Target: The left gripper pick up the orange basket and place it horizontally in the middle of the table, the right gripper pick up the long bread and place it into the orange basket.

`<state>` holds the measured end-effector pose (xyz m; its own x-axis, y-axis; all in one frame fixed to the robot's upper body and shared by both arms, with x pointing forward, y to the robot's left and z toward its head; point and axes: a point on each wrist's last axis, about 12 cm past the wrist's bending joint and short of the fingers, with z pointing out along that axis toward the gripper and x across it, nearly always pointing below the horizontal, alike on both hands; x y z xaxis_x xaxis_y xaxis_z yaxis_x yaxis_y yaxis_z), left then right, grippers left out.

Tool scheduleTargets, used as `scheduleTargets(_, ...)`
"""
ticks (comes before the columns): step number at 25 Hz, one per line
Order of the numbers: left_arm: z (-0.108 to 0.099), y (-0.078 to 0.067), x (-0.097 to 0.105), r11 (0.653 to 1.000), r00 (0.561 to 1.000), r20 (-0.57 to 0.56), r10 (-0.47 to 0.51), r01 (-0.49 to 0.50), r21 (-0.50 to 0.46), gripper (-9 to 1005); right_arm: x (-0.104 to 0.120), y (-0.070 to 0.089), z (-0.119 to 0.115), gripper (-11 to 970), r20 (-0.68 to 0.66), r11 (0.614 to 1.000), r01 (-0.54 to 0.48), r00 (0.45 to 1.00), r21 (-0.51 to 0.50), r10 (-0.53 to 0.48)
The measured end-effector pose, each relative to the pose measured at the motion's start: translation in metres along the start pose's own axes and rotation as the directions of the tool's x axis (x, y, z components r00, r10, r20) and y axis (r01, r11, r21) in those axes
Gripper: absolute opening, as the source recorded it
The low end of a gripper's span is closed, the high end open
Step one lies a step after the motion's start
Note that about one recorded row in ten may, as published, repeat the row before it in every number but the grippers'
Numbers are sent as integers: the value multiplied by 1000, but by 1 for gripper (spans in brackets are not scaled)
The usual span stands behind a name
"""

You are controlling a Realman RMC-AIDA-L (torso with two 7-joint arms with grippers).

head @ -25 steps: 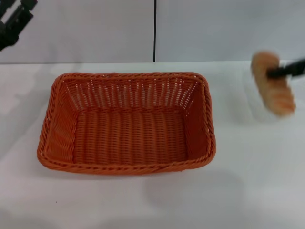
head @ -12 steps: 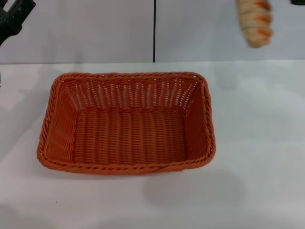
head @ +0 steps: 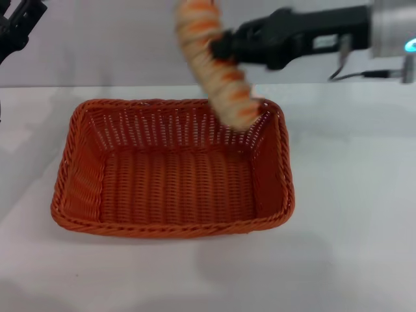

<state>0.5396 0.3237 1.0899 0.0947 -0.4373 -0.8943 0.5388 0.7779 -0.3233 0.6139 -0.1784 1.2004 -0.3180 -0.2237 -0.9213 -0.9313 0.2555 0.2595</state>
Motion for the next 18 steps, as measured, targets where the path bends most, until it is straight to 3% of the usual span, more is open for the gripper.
scheduleTargets(6,-3,1,0,1000,1000,-6,0,0,-5,726,6,3,25,234,-65,998,-32,997,-58,28)
scheduleTargets(18,-5,1,1,1000,1000,-17,9,-9,-4,726,18,5,24,469,-50,994,-81,996,-66,78)
